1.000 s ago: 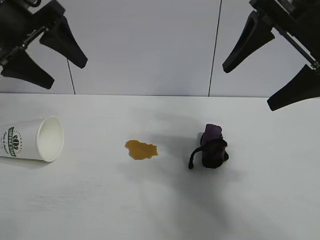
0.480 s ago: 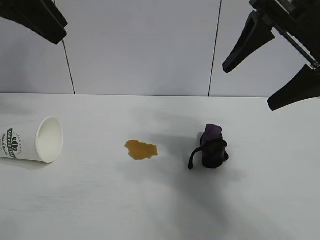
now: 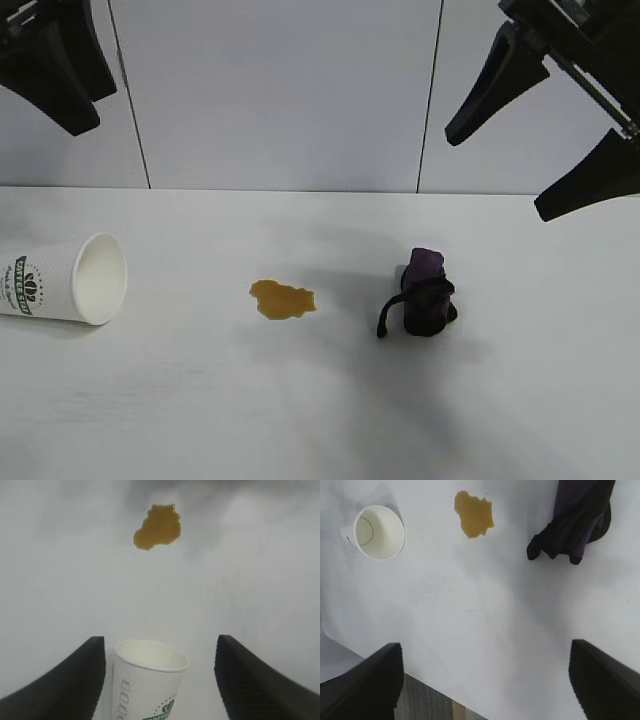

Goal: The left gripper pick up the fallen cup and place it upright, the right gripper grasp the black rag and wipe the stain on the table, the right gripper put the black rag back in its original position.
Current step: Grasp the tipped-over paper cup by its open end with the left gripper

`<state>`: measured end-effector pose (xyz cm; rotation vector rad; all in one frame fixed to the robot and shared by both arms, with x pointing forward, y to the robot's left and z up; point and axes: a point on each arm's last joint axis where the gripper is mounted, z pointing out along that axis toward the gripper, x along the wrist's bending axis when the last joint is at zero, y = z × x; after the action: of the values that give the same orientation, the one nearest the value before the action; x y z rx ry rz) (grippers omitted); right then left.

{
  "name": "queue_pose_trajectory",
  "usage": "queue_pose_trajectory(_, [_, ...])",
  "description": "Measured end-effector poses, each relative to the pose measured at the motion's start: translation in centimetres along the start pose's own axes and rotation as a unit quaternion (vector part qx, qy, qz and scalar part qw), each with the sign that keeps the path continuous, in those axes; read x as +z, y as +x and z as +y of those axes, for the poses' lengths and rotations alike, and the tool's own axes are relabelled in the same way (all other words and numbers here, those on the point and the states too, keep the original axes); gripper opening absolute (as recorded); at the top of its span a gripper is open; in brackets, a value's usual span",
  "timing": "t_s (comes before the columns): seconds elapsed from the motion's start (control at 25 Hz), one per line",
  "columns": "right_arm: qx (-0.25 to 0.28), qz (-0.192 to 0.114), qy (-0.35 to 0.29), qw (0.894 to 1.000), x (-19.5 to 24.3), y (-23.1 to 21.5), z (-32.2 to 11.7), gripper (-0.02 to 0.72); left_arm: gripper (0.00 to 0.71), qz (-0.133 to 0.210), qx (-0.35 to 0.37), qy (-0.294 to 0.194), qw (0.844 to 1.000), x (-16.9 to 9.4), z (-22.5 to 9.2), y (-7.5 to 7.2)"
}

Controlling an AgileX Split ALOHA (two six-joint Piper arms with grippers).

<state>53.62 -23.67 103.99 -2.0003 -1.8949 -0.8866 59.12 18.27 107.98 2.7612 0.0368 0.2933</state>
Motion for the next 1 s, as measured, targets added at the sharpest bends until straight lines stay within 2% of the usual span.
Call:
queue_pose_trajectory(0.16, [0.0, 0.0, -0.001, 1.0, 0.0, 0.0, 0.0, 0.622, 0.589, 0.012, 0.014, 0.02, 1.0, 0.5, 1.3, -0.4])
queue_pose_trajectory(0.28, [-0.001, 0.0, -0.001, 1.0, 0.0, 0.0, 0.0, 0.622, 0.629, 0.018, 0.024, 0.04, 0.999, 0.7, 1.6, -0.5])
queue_pose_trajectory(0.52, [-0.001, -0.001, -0.005, 1.0, 0.0, 0.0, 0.1, 0.622, 0.652, 0.016, 0.051, 0.078, 0.996, 2.6, 0.1, -1.1])
queue_pose_trajectory(0.64, [-0.003, -0.002, -0.009, 1.0, 0.0, 0.0, 0.2, 0.622, 0.658, 0.028, 0.07, 0.106, 0.991, 4.0, -1.0, -1.3])
queue_pose_trajectory(0.8, [-0.003, -0.002, -0.009, 1.0, 0.0, 0.0, 0.2, 0.622, 0.657, 0.041, 0.085, 0.12, 0.988, 5.4, -1.9, -1.7])
queue_pose_trajectory(1.0, [-0.003, -0.002, -0.01, 1.0, 0.0, 0.0, 0.2, 0.622, 0.657, 0.014, 0.097, 0.14, 0.985, 7.4, -2.8, -1.9])
